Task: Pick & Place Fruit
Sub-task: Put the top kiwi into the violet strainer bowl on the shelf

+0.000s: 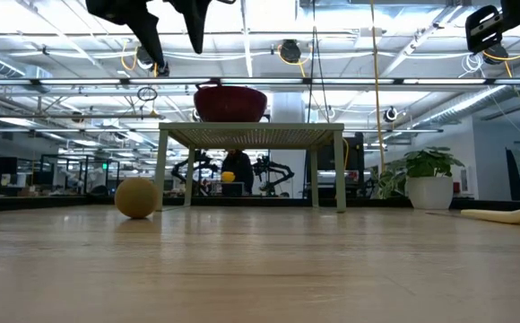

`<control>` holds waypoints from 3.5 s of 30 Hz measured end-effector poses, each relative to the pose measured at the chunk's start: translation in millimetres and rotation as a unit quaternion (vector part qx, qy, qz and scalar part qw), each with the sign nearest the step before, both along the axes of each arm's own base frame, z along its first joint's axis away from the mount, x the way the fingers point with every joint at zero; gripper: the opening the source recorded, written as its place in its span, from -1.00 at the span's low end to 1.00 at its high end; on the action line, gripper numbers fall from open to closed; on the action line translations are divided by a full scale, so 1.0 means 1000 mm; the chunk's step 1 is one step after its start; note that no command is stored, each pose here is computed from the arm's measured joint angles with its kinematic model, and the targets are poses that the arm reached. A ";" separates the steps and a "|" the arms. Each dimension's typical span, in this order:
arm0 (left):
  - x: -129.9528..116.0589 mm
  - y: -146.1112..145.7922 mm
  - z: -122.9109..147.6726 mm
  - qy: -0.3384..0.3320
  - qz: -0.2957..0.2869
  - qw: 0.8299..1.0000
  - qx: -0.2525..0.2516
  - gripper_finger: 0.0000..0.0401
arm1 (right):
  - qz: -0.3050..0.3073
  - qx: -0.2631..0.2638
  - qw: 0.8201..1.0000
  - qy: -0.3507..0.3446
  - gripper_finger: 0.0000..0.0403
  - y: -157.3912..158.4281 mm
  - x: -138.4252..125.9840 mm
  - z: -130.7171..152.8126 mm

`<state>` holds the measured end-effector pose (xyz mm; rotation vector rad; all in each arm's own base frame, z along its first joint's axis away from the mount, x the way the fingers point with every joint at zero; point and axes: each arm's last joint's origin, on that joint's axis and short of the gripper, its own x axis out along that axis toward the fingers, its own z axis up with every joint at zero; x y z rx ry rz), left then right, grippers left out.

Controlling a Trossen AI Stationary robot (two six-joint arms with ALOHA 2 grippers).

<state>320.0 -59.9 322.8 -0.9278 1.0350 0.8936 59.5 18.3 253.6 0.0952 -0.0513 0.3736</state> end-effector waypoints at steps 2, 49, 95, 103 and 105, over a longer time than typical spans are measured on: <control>0.000 0.000 0.000 0.000 0.000 1.000 0.000 0.31 | 0.000 0.000 1.000 0.000 -1.00 0.000 0.000 0.000; -0.018 0.017 -0.079 0.124 0.138 0.982 -0.021 0.91 | 0.000 0.000 1.000 0.000 -1.00 0.000 0.000 0.000; -0.030 0.072 -0.180 0.055 0.066 0.990 -0.112 0.92 | -0.001 0.000 1.000 0.000 -1.00 0.000 0.000 0.000; -0.030 0.075 -0.180 0.049 0.094 0.990 -0.096 0.92 | -0.001 0.000 1.000 -0.001 -1.00 0.000 0.000 0.000; -0.030 0.075 -0.180 0.048 0.097 0.990 -0.091 0.92 | -0.002 0.000 1.000 0.000 -1.00 0.000 0.000 0.000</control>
